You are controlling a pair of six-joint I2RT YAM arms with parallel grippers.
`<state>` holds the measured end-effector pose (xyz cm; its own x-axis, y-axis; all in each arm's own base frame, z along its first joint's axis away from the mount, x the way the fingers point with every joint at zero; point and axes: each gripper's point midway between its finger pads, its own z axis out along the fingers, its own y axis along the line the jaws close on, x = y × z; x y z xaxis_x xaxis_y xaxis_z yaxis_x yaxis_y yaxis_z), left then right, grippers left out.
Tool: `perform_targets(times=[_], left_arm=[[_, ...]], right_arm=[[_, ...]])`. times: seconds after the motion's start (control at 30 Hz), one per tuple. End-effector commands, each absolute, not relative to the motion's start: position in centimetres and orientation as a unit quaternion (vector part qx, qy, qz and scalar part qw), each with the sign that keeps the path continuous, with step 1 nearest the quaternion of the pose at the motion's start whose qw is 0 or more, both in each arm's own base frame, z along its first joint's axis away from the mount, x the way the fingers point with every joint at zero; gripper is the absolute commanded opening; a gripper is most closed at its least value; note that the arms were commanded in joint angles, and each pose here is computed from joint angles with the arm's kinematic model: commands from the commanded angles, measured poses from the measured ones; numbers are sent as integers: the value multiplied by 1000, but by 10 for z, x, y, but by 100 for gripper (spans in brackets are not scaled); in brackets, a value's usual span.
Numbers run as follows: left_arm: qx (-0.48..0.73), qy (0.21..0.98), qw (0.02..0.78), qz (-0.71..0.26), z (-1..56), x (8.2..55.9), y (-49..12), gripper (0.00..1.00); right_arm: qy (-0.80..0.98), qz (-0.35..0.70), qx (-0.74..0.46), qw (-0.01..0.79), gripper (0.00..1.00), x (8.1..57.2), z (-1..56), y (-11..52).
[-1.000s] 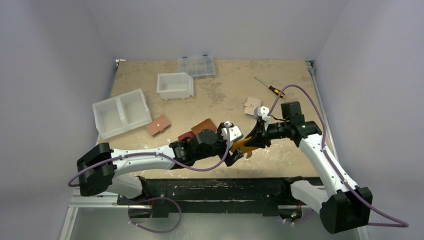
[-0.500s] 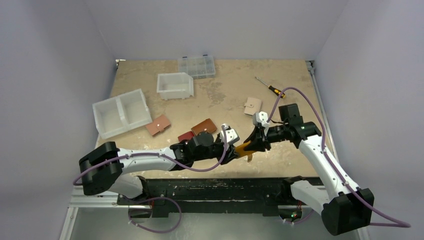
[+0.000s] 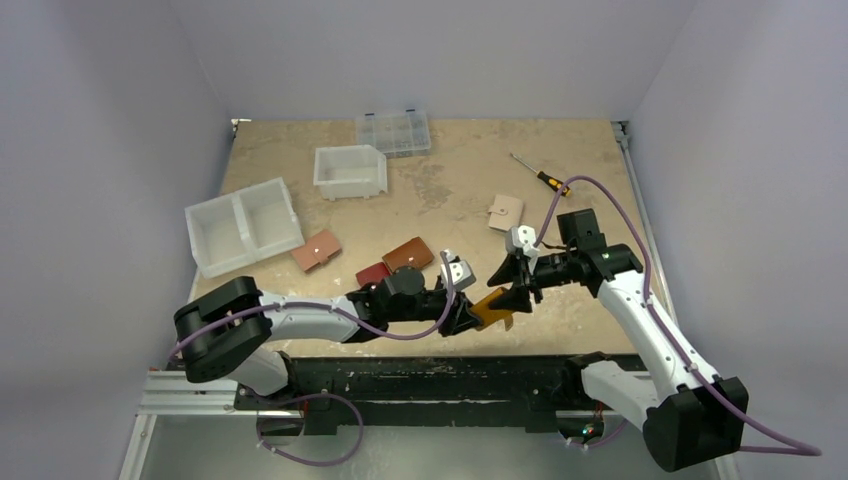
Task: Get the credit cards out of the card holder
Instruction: Open the card holder.
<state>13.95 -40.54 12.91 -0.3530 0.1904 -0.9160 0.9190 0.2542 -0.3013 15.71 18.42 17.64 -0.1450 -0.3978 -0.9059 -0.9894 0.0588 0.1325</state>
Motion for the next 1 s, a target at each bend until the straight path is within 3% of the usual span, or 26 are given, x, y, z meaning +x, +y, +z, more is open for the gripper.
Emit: perform_targets(times=[0.0,0.13,0.4,0.97], left_arm=[[352,667,394,-526,145,128,-405,0],[329,657,400,-549,146,122,-389,0],[381,623,412,-545,147,114,-375,0],[367,559,477,-571,208,123,-374,0]], right_arm=[[580,443,-558,394,62,153,204,196],[564,451,-568,395,75,147,208,197],[552,447,-591,383,90,138,199,193],[550,445,-589,392,93,135,192,193]])
